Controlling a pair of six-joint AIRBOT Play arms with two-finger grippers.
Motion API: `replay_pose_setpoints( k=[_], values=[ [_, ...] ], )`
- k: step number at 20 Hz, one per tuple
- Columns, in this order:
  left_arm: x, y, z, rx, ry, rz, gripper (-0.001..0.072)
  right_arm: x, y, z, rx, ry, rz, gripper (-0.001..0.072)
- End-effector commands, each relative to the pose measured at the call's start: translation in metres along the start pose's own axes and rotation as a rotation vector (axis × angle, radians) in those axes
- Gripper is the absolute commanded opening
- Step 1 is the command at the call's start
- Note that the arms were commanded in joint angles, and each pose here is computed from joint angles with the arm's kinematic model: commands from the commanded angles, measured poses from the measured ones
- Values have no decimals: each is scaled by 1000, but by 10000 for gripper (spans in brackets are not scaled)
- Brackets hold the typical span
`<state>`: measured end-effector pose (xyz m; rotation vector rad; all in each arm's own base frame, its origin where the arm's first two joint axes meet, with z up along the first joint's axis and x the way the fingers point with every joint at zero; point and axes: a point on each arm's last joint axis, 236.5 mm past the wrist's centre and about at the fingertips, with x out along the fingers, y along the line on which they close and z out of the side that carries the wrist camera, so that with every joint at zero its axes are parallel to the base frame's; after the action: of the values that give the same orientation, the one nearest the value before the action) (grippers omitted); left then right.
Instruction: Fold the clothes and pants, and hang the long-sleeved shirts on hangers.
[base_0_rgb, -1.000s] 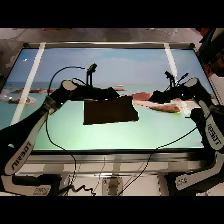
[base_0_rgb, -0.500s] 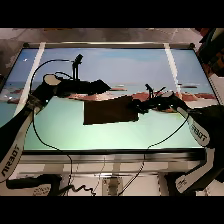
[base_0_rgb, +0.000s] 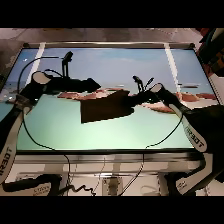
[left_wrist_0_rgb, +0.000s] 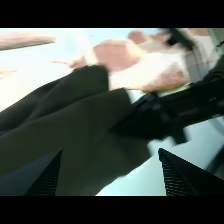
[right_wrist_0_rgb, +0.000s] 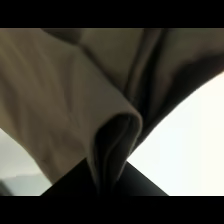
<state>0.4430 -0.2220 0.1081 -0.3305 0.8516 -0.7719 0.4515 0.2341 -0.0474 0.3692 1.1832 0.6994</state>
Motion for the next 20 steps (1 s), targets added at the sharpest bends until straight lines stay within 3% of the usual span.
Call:
replay_pose_setpoints(
  k=[1,3,4,5,6,8,13,17,20],
  values=[
    [-57,49,1,157,30,245,594,-79,-22,46,-50,-134,-183,12],
    [-108,72,8,263,26,438,481,-149,-47,58,-5,-225,-306,12],
    [-136,80,12,321,23,536,338,-186,-61,56,31,-258,-370,12],
    [-162,85,16,369,20,620,138,-221,-75,50,69,-283,-432,12],
    [-187,87,19,410,13,698,14,-260,-89,40,123,-308,-500,12],
    [-224,82,26,460,-19,794,9,-332,-115,9,265,-361,-633,12],
    [-253,56,33,493,-96,821,9,-495,-158,-113,756,-545,-958,12],
    [-252,57,32,492,-93,821,9,-558,-162,-227,1102,-547,-1118,12],
    [-251,57,32,491,-93,821,9,-576,-160,-295,1333,-539,-1145,13]
  ],
)
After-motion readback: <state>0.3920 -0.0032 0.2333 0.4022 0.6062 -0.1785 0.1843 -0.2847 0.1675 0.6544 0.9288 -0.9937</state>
